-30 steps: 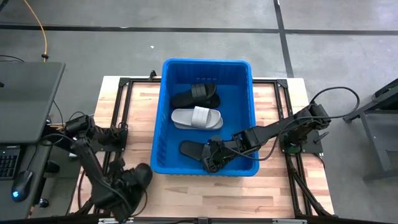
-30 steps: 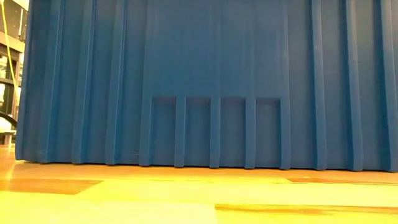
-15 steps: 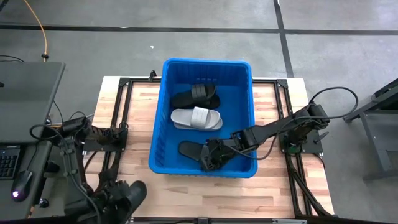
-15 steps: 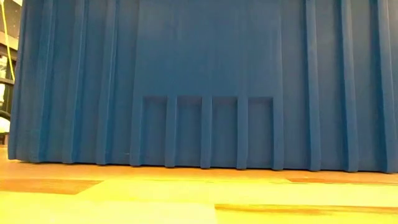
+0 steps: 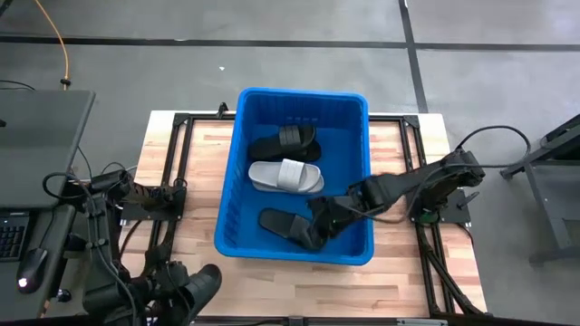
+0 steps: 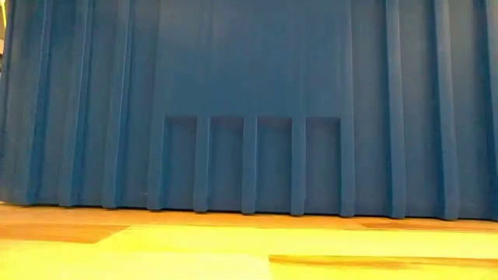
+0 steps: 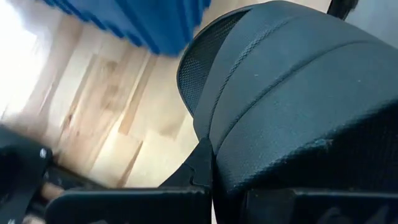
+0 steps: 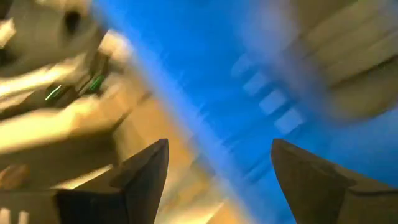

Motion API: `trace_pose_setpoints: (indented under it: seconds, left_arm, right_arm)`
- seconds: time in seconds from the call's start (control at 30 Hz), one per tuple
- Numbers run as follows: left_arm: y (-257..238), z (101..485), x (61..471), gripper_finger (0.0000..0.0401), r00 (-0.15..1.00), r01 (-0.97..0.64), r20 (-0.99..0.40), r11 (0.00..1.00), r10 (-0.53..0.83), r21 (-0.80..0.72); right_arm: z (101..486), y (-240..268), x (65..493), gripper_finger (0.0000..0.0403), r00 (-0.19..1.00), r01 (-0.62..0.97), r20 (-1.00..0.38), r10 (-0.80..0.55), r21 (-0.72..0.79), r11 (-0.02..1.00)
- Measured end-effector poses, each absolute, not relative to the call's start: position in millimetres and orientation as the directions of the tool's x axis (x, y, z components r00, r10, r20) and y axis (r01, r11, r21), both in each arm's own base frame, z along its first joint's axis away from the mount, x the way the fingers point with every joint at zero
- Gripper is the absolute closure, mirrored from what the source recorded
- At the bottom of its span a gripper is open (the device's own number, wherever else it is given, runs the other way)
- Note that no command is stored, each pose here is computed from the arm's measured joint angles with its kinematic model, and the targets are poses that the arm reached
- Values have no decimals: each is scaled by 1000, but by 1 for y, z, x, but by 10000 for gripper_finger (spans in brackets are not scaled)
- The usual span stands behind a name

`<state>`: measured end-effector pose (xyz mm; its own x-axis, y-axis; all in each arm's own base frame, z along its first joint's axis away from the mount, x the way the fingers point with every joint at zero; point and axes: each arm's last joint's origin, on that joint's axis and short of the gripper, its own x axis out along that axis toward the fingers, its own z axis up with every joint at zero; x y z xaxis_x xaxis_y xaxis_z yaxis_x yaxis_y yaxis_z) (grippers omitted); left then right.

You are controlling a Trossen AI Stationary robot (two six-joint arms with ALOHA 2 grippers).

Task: Pick and place slides into bin
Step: Put the black slipper into the bin

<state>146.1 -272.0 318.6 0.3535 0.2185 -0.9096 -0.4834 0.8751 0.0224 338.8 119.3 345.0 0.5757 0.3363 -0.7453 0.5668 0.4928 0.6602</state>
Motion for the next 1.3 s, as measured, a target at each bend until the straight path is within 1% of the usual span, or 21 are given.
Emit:
trace_pose_setpoints:
  seconds: [0.07, 0.1, 0.17, 0.3, 0.4, 0.53, 0.7, 0.77, 0.93, 1.1, 1.3]
  left_arm:
    - [-269, 319, 152, 401, 365, -498, -901, 867, 233, 23]
    - [-267, 319, 156, 401, 364, -507, -900, 862, 238, 22]
    - [-263, 323, 163, 401, 389, -492, -887, 870, 248, 28]
    - [-255, 339, 180, 401, 497, -434, -819, 899, 286, 50]
    - [-245, 356, 196, 401, 554, -385, -776, 919, 301, 81]
    - [-226, 376, 216, 401, 611, -364, -706, 919, 358, 151]
    - [-209, 403, 228, 401, 645, -302, -678, 933, 351, 196]
    - [-203, 411, 231, 401, 663, -285, -652, 929, 368, 234]
    - [-187, 425, 241, 401, 682, -269, -596, 903, 423, 334]
    - [-173, 429, 249, 401, 676, -301, -552, 866, 489, 399]
    - [-172, 432, 248, 401, 686, -298, -503, 834, 525, 464]
  right_arm:
    - [357, 110, 333, 132, 588, 598, -783, 203, 590, 543]
    - [366, 108, 332, 132, 609, 599, -777, 159, 582, 550]
    - [383, 105, 333, 132, 669, 561, -732, 131, 612, 557]
    - [411, 105, 337, 132, 769, 450, -614, 175, 716, 534]
    - [423, 102, 339, 132, 798, 384, -558, 227, 762, 522]
    - [428, 100, 339, 132, 807, 364, -539, 241, 776, 515]
    - [428, 101, 340, 132, 813, 365, -535, 230, 776, 514]
    - [428, 101, 340, 132, 814, 365, -534, 229, 777, 514]
    - [432, 102, 341, 132, 829, 339, -497, 257, 811, 476]
    - [435, 104, 343, 132, 841, 311, -460, 285, 842, 442]
    - [438, 103, 345, 132, 849, 283, -426, 313, 867, 411]
